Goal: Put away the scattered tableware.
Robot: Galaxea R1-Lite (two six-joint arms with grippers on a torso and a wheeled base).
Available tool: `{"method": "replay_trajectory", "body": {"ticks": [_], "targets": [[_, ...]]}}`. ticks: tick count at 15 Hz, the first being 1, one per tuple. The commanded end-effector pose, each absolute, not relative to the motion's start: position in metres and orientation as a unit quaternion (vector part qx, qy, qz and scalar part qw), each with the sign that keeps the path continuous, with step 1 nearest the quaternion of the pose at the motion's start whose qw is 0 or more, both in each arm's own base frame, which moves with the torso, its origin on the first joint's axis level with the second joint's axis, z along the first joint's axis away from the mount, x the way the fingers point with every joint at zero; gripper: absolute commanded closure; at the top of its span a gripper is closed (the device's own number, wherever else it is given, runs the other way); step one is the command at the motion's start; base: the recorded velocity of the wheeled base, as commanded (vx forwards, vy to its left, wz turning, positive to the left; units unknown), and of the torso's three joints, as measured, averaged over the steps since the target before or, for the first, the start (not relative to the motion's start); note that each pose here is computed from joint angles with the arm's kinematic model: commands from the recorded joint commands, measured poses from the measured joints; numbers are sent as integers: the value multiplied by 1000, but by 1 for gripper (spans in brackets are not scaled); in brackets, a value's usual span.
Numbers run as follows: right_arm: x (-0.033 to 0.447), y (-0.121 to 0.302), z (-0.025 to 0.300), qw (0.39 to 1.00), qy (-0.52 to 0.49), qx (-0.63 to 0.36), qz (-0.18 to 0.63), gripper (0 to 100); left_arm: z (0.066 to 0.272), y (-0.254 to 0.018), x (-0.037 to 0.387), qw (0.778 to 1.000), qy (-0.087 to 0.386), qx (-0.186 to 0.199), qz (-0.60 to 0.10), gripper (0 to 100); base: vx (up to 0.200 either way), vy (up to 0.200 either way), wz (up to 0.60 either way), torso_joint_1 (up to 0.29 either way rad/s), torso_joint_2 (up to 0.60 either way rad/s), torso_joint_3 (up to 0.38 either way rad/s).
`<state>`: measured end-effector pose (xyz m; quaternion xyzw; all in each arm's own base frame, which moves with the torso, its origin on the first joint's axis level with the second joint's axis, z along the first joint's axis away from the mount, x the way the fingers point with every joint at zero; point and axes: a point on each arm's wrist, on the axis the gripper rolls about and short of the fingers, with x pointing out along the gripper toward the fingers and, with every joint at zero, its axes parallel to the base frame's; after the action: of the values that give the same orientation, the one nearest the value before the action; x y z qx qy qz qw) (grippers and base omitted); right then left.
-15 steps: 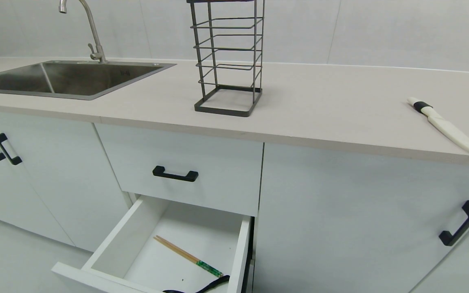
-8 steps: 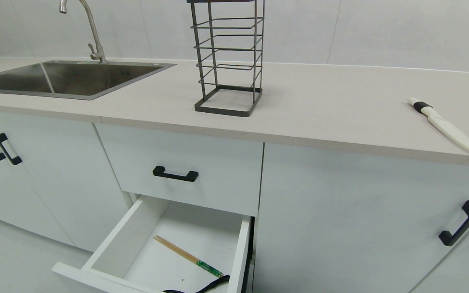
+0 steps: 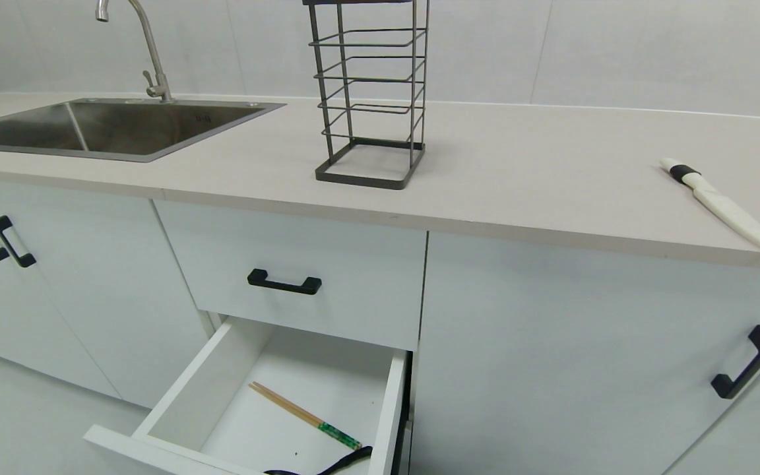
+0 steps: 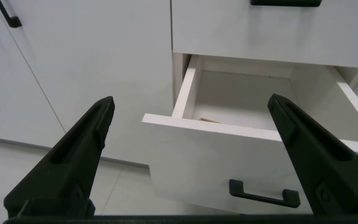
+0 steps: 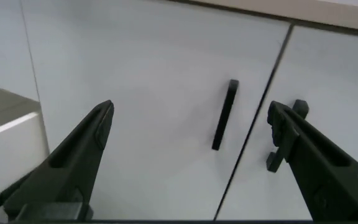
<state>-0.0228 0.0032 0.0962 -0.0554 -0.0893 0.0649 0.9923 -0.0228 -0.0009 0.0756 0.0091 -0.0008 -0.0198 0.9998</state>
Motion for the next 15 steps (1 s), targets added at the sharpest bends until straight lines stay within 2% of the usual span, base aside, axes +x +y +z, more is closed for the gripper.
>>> {"method": "replay_trajectory", "body": {"ticks": [1, 6, 11, 15], "targets": [[-23, 3, 93, 994, -82, -36, 66, 0, 76, -1, -23, 1000, -1, 8, -20, 0, 0, 0, 0, 0, 0, 0], [-22, 3, 83, 997, -26, -2, 66, 0, 76, -1, -23, 1000, -1, 8, -20, 0, 0, 0, 0, 0, 0, 0], [-22, 1, 75, 1000, 15, 3, 18, 0, 76, -1, -23, 1000, -1, 8, -22, 0, 0, 0, 0, 0, 0, 0], [-22, 1, 76, 1000, 9, 3, 18, 0, 76, -1, -23, 1000, -1, 3, -24, 0, 0, 0, 0, 0, 0, 0]]}}
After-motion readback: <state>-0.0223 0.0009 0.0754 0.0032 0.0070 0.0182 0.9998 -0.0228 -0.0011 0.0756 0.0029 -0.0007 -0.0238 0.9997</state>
